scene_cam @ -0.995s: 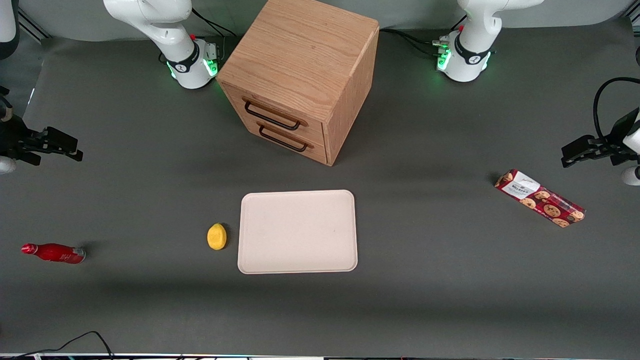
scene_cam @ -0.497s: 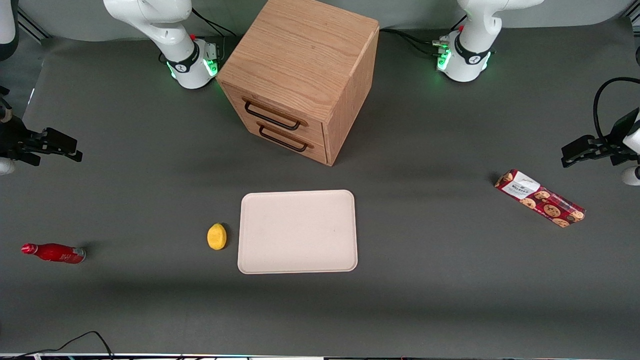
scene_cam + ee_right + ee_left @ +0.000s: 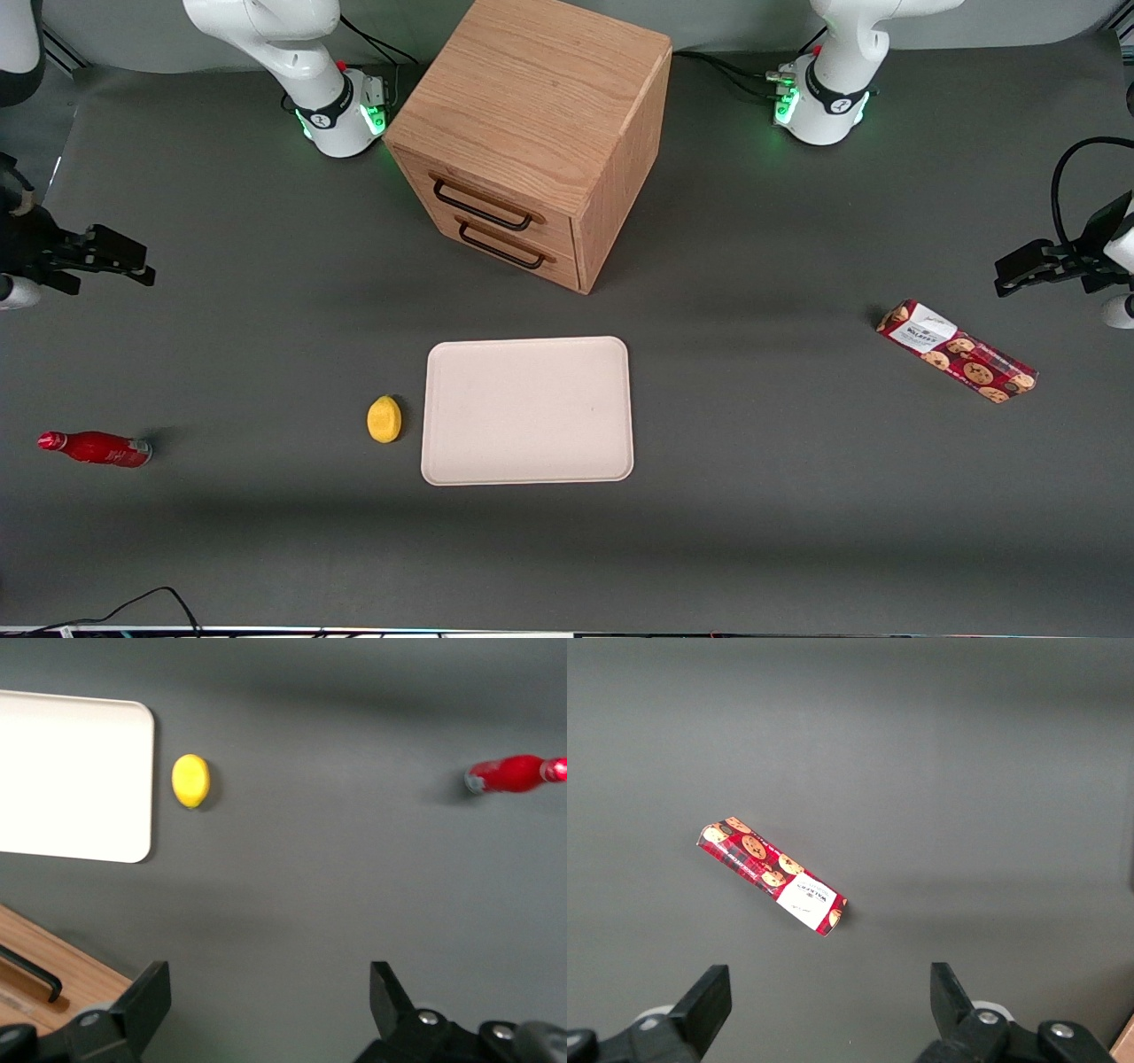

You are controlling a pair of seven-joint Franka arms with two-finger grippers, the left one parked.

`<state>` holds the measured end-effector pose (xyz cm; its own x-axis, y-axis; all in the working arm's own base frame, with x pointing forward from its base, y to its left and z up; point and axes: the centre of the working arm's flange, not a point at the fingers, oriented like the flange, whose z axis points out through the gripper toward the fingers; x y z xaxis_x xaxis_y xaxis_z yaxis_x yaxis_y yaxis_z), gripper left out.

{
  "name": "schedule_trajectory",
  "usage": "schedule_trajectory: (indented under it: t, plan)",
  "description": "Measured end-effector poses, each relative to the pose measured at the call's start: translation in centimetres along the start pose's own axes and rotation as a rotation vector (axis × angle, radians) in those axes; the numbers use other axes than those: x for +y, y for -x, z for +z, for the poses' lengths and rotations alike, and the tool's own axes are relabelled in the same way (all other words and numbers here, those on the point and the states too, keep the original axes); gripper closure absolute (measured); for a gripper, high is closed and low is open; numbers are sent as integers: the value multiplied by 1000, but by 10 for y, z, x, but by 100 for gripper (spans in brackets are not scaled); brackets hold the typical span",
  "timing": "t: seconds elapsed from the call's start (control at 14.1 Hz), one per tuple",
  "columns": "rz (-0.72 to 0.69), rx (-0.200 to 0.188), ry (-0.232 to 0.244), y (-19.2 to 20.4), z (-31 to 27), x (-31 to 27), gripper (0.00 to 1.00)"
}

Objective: Open upper drawer
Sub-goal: 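Move the right gripper toward the upper drawer's black handle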

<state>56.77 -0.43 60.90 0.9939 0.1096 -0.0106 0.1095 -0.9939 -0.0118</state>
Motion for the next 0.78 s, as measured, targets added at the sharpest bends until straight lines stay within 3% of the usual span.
schedule_trajectory:
  t: [0.21,0.78]
  plan:
    - [-106,-49,-4,2,3,-60,0]
    - [-472,-71,4,37,11,-266,0]
